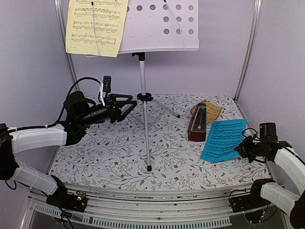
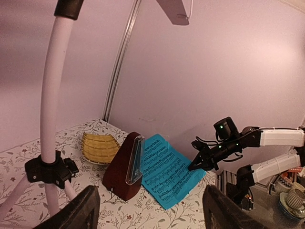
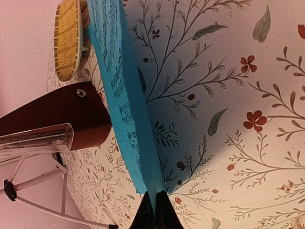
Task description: Pack up the instrument practice props
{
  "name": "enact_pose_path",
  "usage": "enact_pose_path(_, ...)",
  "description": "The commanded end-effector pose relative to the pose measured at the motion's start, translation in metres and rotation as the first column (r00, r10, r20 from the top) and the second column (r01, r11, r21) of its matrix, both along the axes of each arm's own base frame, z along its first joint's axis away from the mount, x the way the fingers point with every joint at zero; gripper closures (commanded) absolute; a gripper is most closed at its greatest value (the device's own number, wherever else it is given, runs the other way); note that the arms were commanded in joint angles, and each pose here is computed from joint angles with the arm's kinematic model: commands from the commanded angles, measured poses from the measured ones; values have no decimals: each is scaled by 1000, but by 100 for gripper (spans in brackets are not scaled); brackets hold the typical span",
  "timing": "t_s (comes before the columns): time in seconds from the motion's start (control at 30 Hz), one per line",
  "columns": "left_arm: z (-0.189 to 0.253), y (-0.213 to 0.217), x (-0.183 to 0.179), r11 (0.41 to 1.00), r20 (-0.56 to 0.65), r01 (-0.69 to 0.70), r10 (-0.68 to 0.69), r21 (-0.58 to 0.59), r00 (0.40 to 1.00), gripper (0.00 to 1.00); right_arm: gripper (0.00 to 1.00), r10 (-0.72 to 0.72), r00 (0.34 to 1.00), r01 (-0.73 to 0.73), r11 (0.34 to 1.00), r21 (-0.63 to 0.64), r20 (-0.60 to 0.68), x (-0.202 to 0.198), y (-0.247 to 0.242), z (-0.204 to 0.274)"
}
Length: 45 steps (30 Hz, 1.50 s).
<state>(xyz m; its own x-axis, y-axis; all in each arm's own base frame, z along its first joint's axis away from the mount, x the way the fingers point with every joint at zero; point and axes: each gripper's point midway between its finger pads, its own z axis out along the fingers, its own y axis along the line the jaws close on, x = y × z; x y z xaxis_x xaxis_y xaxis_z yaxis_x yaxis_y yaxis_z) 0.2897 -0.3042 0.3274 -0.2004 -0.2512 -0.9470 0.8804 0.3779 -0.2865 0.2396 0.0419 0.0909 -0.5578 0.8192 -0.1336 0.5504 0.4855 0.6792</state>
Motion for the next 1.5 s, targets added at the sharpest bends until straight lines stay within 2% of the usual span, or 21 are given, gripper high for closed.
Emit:
enact_pose_path(0.0, -4, 14, 3, 999, -23, -38, 38, -19, 999, 23, 99, -43, 999, 42, 999, 5, 25, 11, -5, -5)
enact_pose_path(0.1, -15, 21, 2, 998, -80, -35, 31, -51, 996, 23, 98, -52, 998, 54, 998, -29, 42, 14, -10, -5)
enact_pose_path(0.2, -34, 24, 2, 997, -149, -36, 26, -67, 989, 23, 84, -55, 997, 59, 996, -65, 55, 17, -15, -3)
enact_pose_path(0.3, -51, 21, 8, 997, -223, -41, 25, -67, 975, 23, 50, -70, 996, 77, 992, -105, 63, 19, -22, 1)
enact_pose_path(0.33, -54, 20, 11, 996, -249, -46, 26, -74, 968, 23, 35, -79, 995, 86, 989, -123, 66, 20, -26, 4)
enact_pose_path(0.37, -56, 19, 14, 995, -275, -48, 23, -85, 961, 23, 25, -87, 994, 97, 984, -149, 72, 21, -30, 8)
enact_pose_path(0.43, -57, 13, 16, 993, -307, -23, -14, -118, 951, 24, 13, -101, 991, 116, 974, -194, 89, 22, -38, 19)
enact_pose_path(0.5, -59, 4, 19, 991, -327, 3, -47, -136, 944, 24, 7, -116, 986, 141, 961, -239, 118, 23, -46, 32)
enact_pose_path(0.63, -86, -10, 36, 995, -408, 6, -47, -100, 912, 27, 1, -185, 962, 248, 901, -357, 201, 18, -74, 68)
enact_pose_path(0.83, -103, -18, 51, 998, -446, -11, -18, -62, 895, 27, 1, -190, 890, 366, 841, -399, 415, 16, -90, 133)
enact_pose_path(0.93, -111, -24, 58, 999, -460, -10, -10, -40, 888, 27, 1, -93, 863, 315, 868, -383, 497, 26, -75, 152)
enact_pose_path(1.1, -119, -34, 64, 999, -475, 14, -28, -33, 880, 28, 0, 107, 801, 130, 929, -345, 589, 51, -36, 173)
enact_pose_path(1.23, -127, -43, 68, 999, -487, 34, -41, -24, 872, 36, 1, 207, 736, 18, 946, -324, 645, 66, -12, 187)
enact_pose_path(1.47, -137, -50, 72, 1000, -500, 23, -26, -12, 866, 66, 3, 316, 675, -123, 939, -320, 667, 75, 19, 191)
